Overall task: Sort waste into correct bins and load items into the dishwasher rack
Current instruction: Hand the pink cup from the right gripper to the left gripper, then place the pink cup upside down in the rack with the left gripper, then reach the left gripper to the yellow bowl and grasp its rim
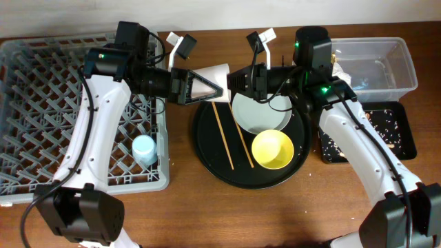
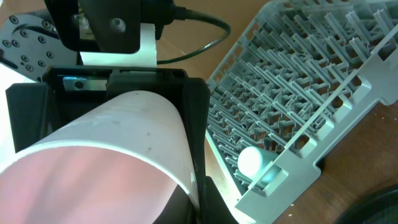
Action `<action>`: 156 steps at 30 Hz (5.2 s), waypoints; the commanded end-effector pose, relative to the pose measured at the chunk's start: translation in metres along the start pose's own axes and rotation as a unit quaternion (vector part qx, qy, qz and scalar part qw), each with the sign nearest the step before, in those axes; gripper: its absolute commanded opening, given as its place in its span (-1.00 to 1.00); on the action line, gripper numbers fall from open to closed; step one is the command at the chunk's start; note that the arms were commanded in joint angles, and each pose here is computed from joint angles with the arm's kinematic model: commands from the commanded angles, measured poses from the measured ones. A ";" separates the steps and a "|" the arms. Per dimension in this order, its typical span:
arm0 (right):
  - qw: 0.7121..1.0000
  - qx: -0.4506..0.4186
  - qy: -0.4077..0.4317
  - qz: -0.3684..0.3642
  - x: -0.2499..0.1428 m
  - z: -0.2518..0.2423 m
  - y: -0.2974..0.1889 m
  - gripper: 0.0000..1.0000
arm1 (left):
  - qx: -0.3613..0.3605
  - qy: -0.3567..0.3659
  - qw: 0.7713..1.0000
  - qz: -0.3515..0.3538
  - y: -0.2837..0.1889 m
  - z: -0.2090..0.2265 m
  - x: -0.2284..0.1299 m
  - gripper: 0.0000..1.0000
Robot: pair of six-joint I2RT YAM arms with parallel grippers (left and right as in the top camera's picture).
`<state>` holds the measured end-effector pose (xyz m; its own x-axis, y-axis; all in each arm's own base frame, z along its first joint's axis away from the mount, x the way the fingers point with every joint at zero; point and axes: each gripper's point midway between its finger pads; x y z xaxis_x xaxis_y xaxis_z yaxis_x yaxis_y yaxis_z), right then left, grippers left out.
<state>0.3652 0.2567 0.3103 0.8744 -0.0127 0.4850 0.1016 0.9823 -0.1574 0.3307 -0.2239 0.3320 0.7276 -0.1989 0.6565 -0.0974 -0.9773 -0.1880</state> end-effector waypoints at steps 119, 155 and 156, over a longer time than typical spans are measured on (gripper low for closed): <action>0.811 -0.531 0.240 -0.055 -0.093 -0.126 -0.184 0.61 | 0.442 -0.106 0.863 0.220 0.085 0.149 -0.124 0.66; 0.760 -0.583 0.286 -0.034 -0.137 -0.160 -0.199 0.93 | 0.426 -0.089 0.873 0.220 0.128 0.139 -0.138 0.49; 0.760 -0.583 0.286 -0.034 -0.137 -0.160 -0.199 0.97 | 0.427 -0.089 0.873 0.220 0.128 0.139 -0.138 0.49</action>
<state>0.3021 0.0396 0.1382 0.8888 -0.4446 0.1111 0.2097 0.1789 -0.9613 0.3129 -0.3110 0.1130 0.8452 -0.4613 0.2701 0.0887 -0.3772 -0.9219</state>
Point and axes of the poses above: each gripper's point midway between its finger pads, its own y axis out along the fingers, its own z axis along the line the jaws close on, x = y × z, and after that the axes turned 10 degrees about y, right-handed
